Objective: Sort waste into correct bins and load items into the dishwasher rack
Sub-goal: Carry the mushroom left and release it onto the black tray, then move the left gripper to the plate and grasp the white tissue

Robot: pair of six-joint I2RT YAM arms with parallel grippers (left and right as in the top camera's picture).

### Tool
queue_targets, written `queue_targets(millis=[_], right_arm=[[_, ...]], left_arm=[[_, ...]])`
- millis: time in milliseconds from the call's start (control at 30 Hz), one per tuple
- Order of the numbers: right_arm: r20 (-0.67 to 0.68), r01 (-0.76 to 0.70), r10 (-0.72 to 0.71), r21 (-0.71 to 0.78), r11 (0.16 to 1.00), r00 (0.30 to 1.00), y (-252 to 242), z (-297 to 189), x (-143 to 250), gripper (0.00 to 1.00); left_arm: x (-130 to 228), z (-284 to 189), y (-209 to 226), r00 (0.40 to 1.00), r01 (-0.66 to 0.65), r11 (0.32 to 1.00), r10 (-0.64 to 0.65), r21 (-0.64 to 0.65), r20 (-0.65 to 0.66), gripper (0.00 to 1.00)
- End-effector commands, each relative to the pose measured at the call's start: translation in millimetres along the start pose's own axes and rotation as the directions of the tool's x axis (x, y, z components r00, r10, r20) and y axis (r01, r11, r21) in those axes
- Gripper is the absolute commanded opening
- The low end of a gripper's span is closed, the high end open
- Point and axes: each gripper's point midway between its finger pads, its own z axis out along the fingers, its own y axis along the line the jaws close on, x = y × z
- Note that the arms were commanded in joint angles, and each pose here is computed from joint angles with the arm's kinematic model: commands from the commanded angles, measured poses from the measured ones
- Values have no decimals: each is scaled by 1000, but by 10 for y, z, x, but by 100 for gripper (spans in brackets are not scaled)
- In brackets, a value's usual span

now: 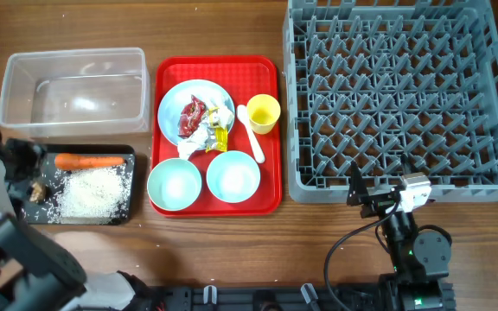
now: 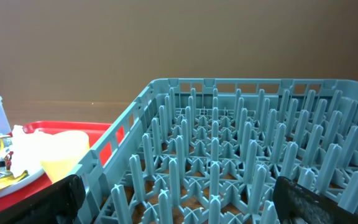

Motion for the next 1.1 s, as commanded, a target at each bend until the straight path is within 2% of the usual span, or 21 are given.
queue_targets(millis=[0, 100, 267, 467, 567, 733, 933, 1067], right_arm=[[1, -14, 14, 7, 1000, 1000, -16, 2, 0, 100], [1, -14, 14, 7, 1000, 1000, -16, 2, 0, 100], [1, -14, 14, 7, 1000, 1000, -16, 2, 0, 100], [1, -14, 14, 7, 1000, 1000, -16, 2, 0, 100], [1, -14, 14, 7, 1000, 1000, -16, 2, 0, 100], [1, -14, 14, 7, 1000, 1000, -16, 2, 0, 100], [1, -14, 14, 7, 1000, 1000, -16, 2, 0, 100], [1, -14, 14, 7, 1000, 1000, -16, 2, 0, 100]], left_arm=[[175, -603, -638, 1000, -4, 945, 13, 326, -23, 71], [557, -1066, -1190, 992, -47, 834, 102, 550, -69, 71], [1159, -1407, -1727, 956, -221, 724, 292, 653, 0, 73], [1807, -1469, -2048, 886, -403, 659, 454, 635, 92, 72], [2154, -1574, -2220, 839, -482, 586, 522, 651, 152, 72], [2542, -1650, -2328, 777, -593, 531, 575, 605, 258, 69], [2742, -1839, -2462, 717, -664, 438, 602, 607, 351, 63], [2546, -1833, -2454, 696, -710, 488, 594, 507, 403, 63]])
